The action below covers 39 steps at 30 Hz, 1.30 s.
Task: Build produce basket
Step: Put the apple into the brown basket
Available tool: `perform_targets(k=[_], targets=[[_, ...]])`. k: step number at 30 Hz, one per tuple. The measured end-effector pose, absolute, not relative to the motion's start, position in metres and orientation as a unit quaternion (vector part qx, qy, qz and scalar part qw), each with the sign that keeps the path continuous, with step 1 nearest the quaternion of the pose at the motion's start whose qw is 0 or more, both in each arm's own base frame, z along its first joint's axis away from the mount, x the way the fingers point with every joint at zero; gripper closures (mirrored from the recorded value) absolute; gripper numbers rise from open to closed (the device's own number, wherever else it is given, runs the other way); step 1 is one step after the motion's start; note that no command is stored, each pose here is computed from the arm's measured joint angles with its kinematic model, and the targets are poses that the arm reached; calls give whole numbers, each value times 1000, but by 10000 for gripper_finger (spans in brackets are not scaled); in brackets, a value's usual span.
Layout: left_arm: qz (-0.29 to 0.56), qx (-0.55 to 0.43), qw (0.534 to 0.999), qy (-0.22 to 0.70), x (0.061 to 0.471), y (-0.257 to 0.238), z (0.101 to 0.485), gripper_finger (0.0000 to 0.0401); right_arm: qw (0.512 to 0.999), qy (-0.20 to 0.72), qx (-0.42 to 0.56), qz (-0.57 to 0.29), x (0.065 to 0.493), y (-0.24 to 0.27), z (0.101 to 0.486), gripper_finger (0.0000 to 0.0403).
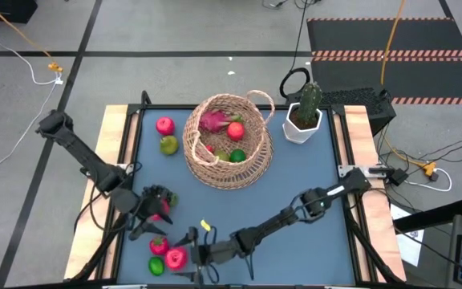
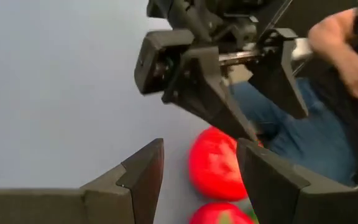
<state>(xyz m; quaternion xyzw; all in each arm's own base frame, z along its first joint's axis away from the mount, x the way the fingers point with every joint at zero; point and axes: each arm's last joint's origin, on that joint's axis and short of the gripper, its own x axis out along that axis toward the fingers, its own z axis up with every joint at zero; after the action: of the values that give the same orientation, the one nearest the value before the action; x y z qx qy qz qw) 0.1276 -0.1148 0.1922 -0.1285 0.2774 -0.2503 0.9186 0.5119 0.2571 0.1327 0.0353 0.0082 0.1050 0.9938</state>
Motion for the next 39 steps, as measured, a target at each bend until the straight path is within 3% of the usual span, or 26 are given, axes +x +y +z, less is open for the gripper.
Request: perform_targets(k=[6, 11, 16, 22, 34, 39], targets=[[-265, -86, 917, 287, 121, -143, 177, 223, 996, 47, -50, 59, 507, 272, 109, 16], [-211, -72, 926, 304, 123, -150, 162, 243, 997, 60, -1, 43, 515, 258, 110, 5], [-194, -68, 923, 325, 125, -154, 151, 236, 993, 108, 40, 19, 523, 236, 100, 3], [-197, -80, 922, 325, 127, -157, 149, 227, 989, 123, 41, 66, 528, 227, 99, 4], [-157, -107, 928, 320, 128, -155, 148, 255, 987, 135, 66, 59, 532, 217, 97, 54], [-148, -116, 923, 337, 125, -156, 144, 273, 985, 132, 69, 81, 530, 221, 98, 54]])
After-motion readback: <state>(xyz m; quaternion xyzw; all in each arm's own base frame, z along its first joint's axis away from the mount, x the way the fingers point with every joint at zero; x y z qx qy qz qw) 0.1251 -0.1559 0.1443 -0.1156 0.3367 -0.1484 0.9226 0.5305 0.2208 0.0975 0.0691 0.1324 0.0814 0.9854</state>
